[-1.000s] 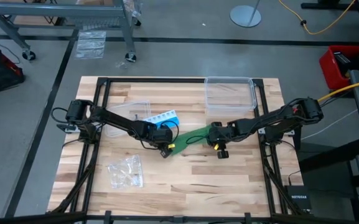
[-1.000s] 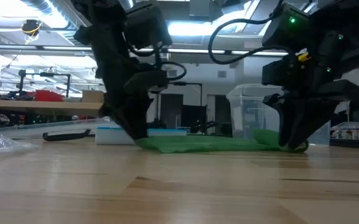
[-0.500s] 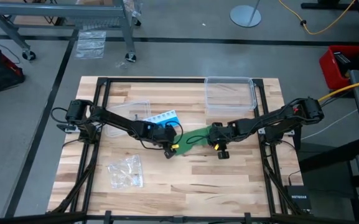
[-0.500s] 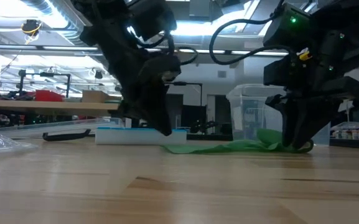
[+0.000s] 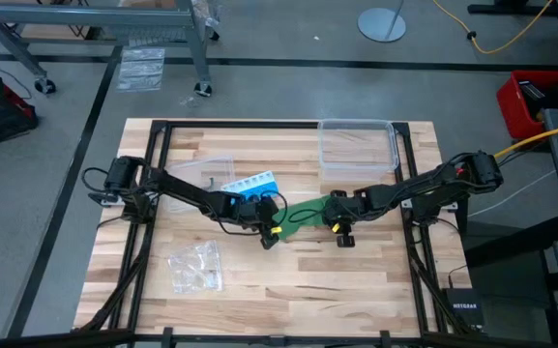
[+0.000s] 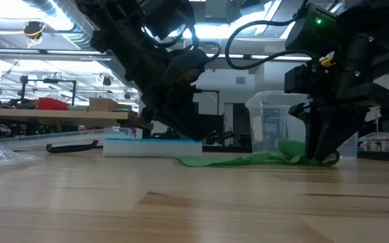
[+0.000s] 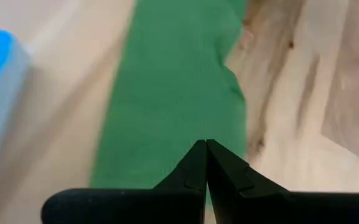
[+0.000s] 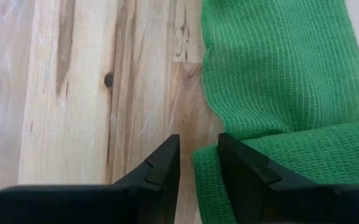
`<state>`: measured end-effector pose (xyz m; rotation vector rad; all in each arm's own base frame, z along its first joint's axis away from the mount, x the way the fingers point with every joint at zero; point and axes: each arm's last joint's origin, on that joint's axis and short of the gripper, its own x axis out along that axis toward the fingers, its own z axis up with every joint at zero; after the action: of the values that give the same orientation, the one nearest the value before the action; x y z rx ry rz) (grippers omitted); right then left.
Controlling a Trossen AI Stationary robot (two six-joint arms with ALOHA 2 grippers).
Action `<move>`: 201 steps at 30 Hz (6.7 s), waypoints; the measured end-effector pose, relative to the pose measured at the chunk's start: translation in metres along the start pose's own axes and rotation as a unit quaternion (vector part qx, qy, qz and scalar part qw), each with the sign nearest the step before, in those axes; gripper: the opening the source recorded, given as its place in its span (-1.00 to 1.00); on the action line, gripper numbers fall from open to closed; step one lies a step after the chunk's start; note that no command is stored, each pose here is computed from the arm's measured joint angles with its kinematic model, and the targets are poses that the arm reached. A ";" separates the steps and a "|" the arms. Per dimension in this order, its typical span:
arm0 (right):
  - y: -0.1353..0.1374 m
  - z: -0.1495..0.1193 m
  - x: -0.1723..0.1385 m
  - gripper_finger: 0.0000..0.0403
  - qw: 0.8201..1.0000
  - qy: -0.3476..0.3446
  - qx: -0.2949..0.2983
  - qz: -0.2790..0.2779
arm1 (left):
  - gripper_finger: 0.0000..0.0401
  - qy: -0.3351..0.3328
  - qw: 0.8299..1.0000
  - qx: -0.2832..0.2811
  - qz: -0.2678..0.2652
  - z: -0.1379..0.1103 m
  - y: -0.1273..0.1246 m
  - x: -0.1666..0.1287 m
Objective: Roll bandage
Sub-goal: Roll the green bandage
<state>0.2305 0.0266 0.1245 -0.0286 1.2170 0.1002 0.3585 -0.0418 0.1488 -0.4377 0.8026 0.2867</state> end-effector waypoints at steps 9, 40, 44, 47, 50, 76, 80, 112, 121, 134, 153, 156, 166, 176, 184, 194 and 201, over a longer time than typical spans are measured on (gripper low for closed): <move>0.000 0.001 0.001 -0.44 1.000 -0.007 0.000 -0.001 | -1.00 0.005 1.000 0.001 -0.014 -0.018 -0.011 0.020; 0.000 -0.005 -0.001 -0.44 1.000 0.030 -0.004 0.010 | -1.00 0.115 0.991 0.054 0.041 -0.046 -0.011 0.012; 0.000 -0.006 -0.002 -0.44 0.999 0.036 -0.004 0.010 | -1.00 0.119 0.991 0.057 0.036 -0.046 -0.011 0.012; 0.000 -0.007 -0.002 -0.44 0.999 0.044 -0.004 0.010 | -1.00 0.122 0.990 0.058 0.033 -0.048 -0.012 0.012; 0.000 -0.008 -0.002 -0.44 0.999 0.049 -0.004 0.011 | -1.00 0.119 0.991 0.051 0.032 -0.048 -0.012 0.012; 0.001 0.001 -0.005 -0.44 0.999 -0.018 0.004 0.027 | -1.00 0.005 0.999 0.032 -0.043 -0.029 -0.029 0.016; 0.002 0.003 -0.012 -0.44 0.999 -0.040 0.002 0.034 | -1.00 -0.007 0.998 0.034 -0.049 -0.027 -0.030 0.016; -0.007 -0.019 -0.053 -0.94 0.991 -0.004 0.036 -0.129 | -1.00 -0.014 0.999 -0.019 0.031 -0.018 -0.008 0.019; -0.008 -0.020 -0.054 -0.96 0.988 -0.004 0.038 -0.151 | -1.00 0.015 0.998 -0.024 0.059 -0.023 -0.003 0.018; -0.008 -0.023 -0.051 -0.98 0.988 -0.003 0.041 -0.151 | -1.00 0.025 0.997 -0.020 0.066 -0.025 -0.001 0.018; -0.008 -0.023 -0.051 -0.98 0.988 0.002 0.042 -0.150 | -1.00 0.026 0.997 -0.019 0.067 -0.025 -0.001 0.018; -0.008 -0.021 -0.054 -0.98 0.989 0.003 0.038 -0.142 | -1.00 0.026 0.997 -0.019 0.066 -0.025 -0.001 0.018; -0.006 -0.010 -0.093 -0.98 0.989 -0.033 0.032 -0.140 | -1.00 0.025 0.997 -0.020 0.065 -0.025 -0.001 0.018; -0.007 -0.035 -0.161 -0.98 0.981 -0.089 0.062 -0.160 | -1.00 0.021 0.998 -0.019 0.062 -0.025 -0.002 0.019; -0.005 -0.053 -0.171 -0.98 0.981 -0.128 0.074 -0.123 | -1.00 0.018 0.998 -0.011 0.059 -0.024 -0.002 0.019; -0.005 -0.040 -0.153 -0.98 0.989 -0.077 0.063 -0.113 | -1.00 0.017 0.998 -0.010 0.058 -0.024 -0.002 0.019; -0.004 -0.027 -0.132 -0.98 0.992 -0.026 0.058 -0.107 | -1.00 0.017 0.998 -0.008 0.057 -0.024 -0.002 0.019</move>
<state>0.1603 0.0122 0.2391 -0.0540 1.1585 -0.1554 0.3573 -0.0537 0.1207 -0.4128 0.8596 0.3925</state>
